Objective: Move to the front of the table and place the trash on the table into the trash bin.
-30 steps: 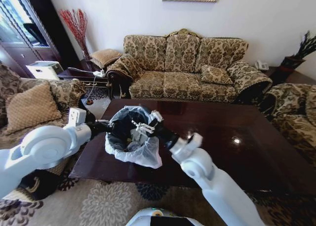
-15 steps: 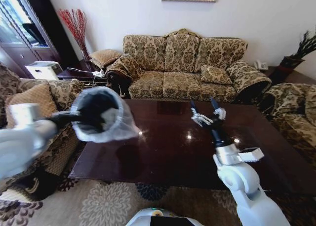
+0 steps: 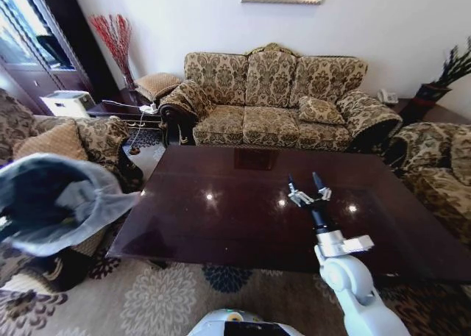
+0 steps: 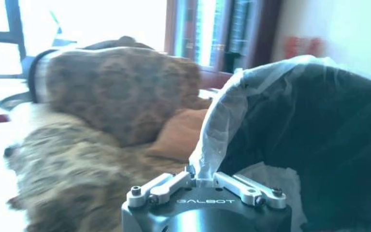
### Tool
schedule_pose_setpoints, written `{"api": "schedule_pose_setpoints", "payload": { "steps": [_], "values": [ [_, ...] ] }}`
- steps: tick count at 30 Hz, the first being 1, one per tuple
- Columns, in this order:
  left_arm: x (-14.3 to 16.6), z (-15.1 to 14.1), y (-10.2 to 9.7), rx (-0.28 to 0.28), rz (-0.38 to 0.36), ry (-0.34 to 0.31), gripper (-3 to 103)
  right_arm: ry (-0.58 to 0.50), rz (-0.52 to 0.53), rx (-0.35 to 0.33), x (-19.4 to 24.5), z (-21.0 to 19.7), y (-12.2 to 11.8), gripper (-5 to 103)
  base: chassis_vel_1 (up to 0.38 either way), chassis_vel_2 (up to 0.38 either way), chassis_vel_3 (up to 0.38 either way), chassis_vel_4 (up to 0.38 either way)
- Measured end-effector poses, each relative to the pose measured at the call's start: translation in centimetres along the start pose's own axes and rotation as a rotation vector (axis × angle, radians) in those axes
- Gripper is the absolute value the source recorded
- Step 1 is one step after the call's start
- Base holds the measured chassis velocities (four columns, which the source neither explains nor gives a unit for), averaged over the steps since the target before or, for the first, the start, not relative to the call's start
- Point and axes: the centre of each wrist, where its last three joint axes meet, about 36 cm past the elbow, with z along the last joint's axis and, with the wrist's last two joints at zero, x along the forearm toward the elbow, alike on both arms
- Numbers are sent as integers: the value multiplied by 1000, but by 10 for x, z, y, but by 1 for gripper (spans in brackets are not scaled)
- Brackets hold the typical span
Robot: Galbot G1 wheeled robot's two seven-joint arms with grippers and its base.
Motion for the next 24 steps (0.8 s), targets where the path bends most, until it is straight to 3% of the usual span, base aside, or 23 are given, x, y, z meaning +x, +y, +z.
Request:
{"api": "schedule_pose_setpoints", "payload": {
  "steps": [2, 3, 5, 6, 9, 10, 14, 15, 18, 19, 21, 24],
  "values": [
    [-1, 26, 8, 21, -84, 15, 0, 3, -14, -15, -3, 5, 10, 100, 269, -269, -255, 259],
    [-1, 26, 8, 21, -84, 15, 0, 3, -14, -15, -3, 5, 10, 100, 269, -267, -272, 259],
    [-2, 68, 20, 55, -198, 64, 0, 7, -21, -16, -1, 8, 20, 100, 218, -217, -226, 208],
    [-2, 68, 20, 55, -198, 64, 0, 7, -21, -16, -1, 8, 20, 100, 202, -217, -226, 176],
    [3, 113, 30, 95, -377, 90, 0, 12, -25, -18, -2, 8, 23, 100, 104, -105, -126, 123],
    [3, 113, 30, 95, -377, 90, 0, 12, -25, -18, -2, 8, 23, 100, 64, -45, -107, 72],
    [5, 173, 30, 141, -525, 209, 0, 16, -37, -37, -10, 11, 31, 100, 10, 3, -14, 18],
    [5, 173, 30, 141, -525, 209, 0, 16, -37, -37, -10, 11, 31, 100, 0, 0, 0, 0],
    [-1, 222, 38, 229, -667, 324, 0, 13, -54, -49, -11, 13, 34, 100, -80, 13, 49, -55],
    [-1, 222, 38, 229, -667, 324, 0, 13, -54, -49, -11, 13, 34, 100, -86, -3, 52, -52],
    [3, 254, 44, 261, -743, 403, 0, 8, -57, -55, -10, 12, 35, 100, -37, -13, 26, 28],
    [3, 272, 49, 264, -767, 446, 0, 11, -56, -55, -7, 13, 35, 100, -18, -37, 21, 74]
  ]
}}
